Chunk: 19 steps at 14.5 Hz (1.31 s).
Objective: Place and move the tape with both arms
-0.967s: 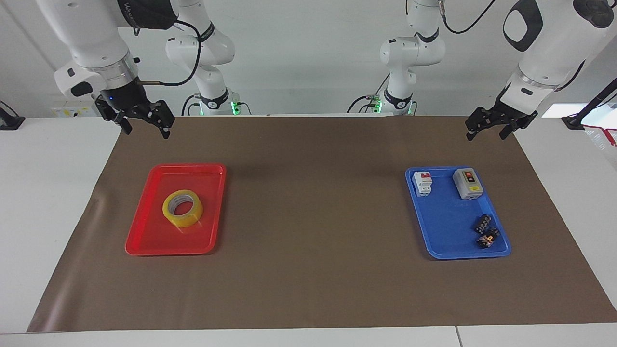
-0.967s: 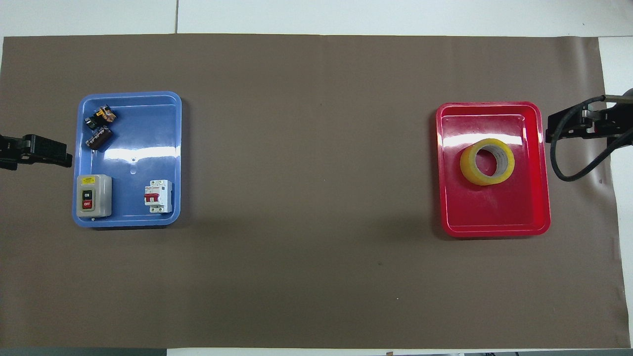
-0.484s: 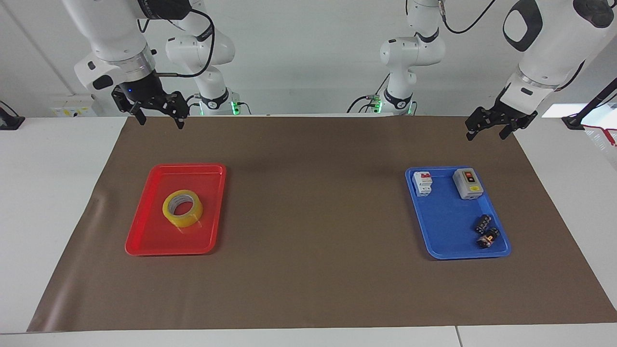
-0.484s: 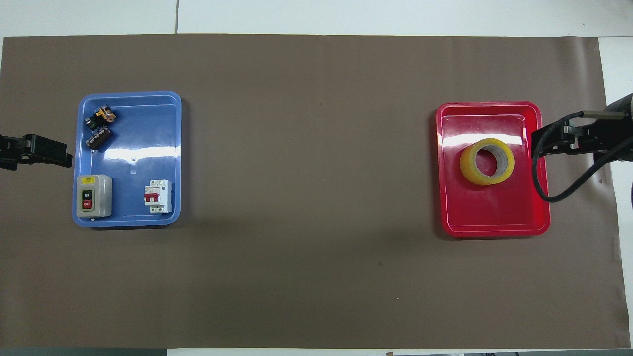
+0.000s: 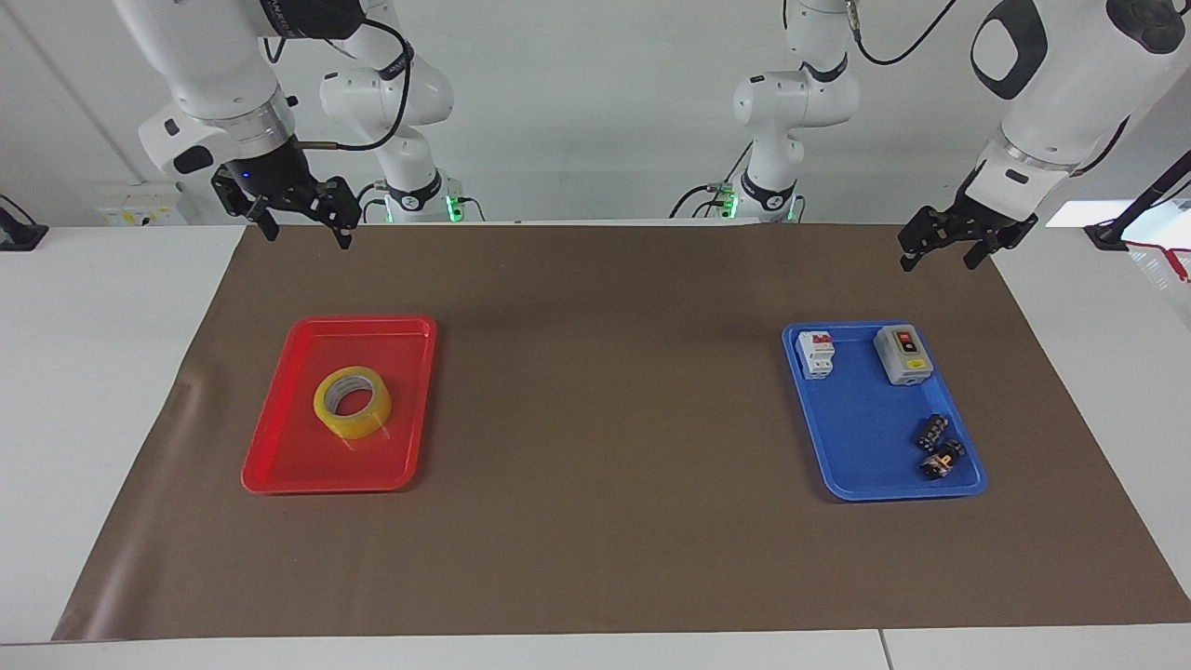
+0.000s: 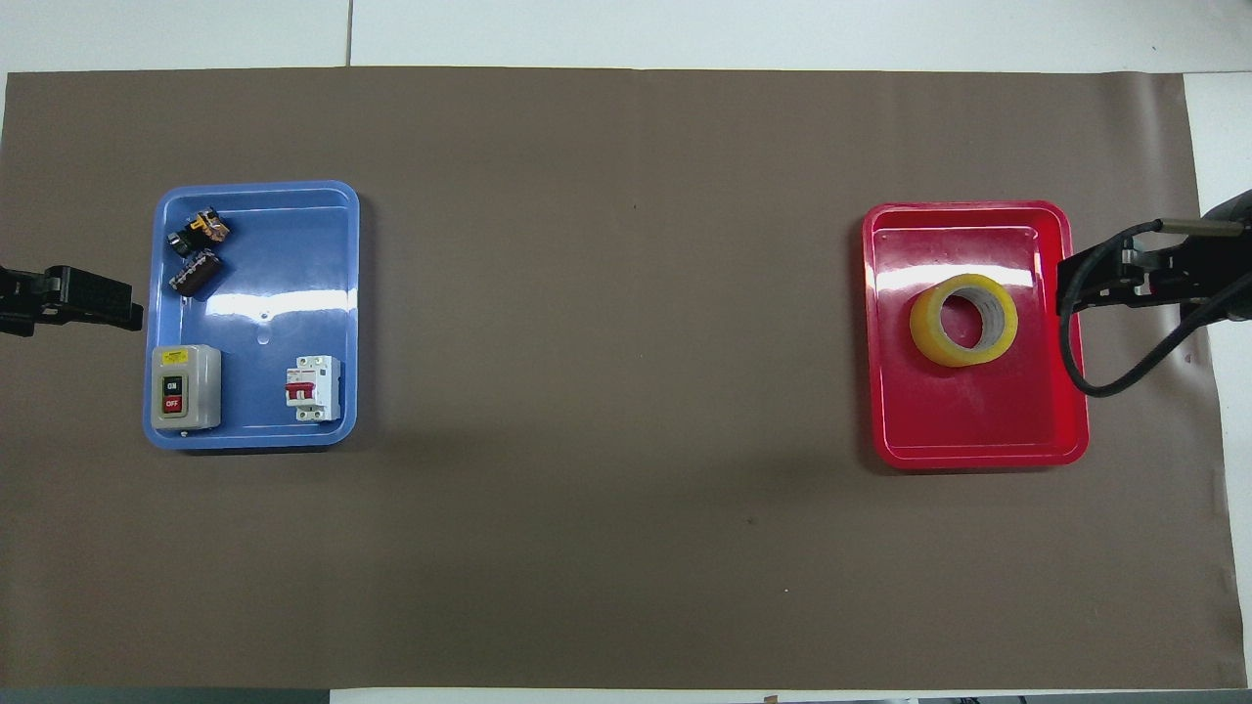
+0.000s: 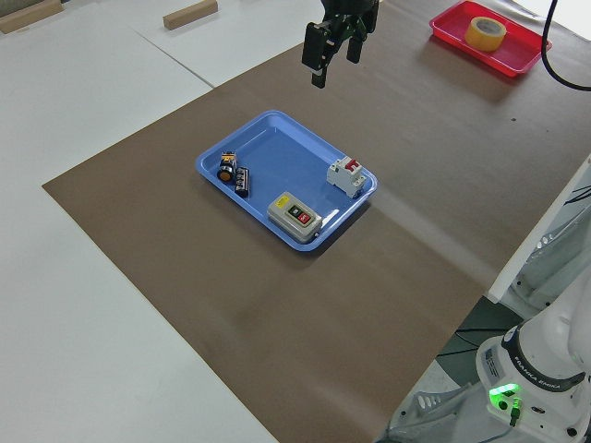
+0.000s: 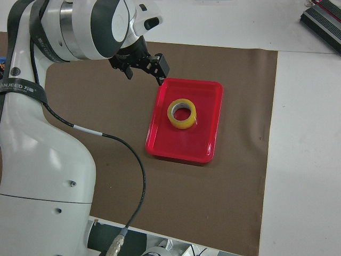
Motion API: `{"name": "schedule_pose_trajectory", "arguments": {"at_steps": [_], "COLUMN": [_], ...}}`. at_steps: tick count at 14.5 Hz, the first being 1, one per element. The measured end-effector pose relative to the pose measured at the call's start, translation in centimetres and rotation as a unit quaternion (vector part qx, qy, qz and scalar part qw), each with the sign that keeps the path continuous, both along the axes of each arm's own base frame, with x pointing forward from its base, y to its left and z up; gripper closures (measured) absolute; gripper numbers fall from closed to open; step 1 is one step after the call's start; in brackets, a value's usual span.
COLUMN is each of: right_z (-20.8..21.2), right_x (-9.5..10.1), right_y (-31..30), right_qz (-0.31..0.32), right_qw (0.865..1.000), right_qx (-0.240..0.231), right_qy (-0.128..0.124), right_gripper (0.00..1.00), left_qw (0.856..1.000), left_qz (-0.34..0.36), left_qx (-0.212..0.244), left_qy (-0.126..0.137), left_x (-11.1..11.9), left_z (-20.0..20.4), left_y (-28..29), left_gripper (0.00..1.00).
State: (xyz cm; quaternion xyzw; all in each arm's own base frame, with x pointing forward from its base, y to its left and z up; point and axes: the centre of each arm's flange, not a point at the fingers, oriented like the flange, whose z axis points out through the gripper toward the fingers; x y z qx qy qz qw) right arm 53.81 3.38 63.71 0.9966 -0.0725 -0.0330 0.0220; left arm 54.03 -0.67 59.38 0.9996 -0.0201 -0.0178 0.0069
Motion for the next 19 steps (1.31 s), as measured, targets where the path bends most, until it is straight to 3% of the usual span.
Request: {"name": "schedule_pose_trajectory", "arguments": {"at_steps": [19], "right_z": [0.2], "right_x": [0.3], "right_y": [-2.0], "right_qz": [-0.005], "right_qw": [1.0], "right_qx": [0.002], "right_qy": [-0.009], "right_gripper": [0.0], "left_qw": [1.0], "left_qz": [0.0], "left_qx": [0.0], "left_qy": [0.0], "left_x": [0.0], "left_z": [0.0], "left_y": [0.0], "left_gripper": [0.0]}}
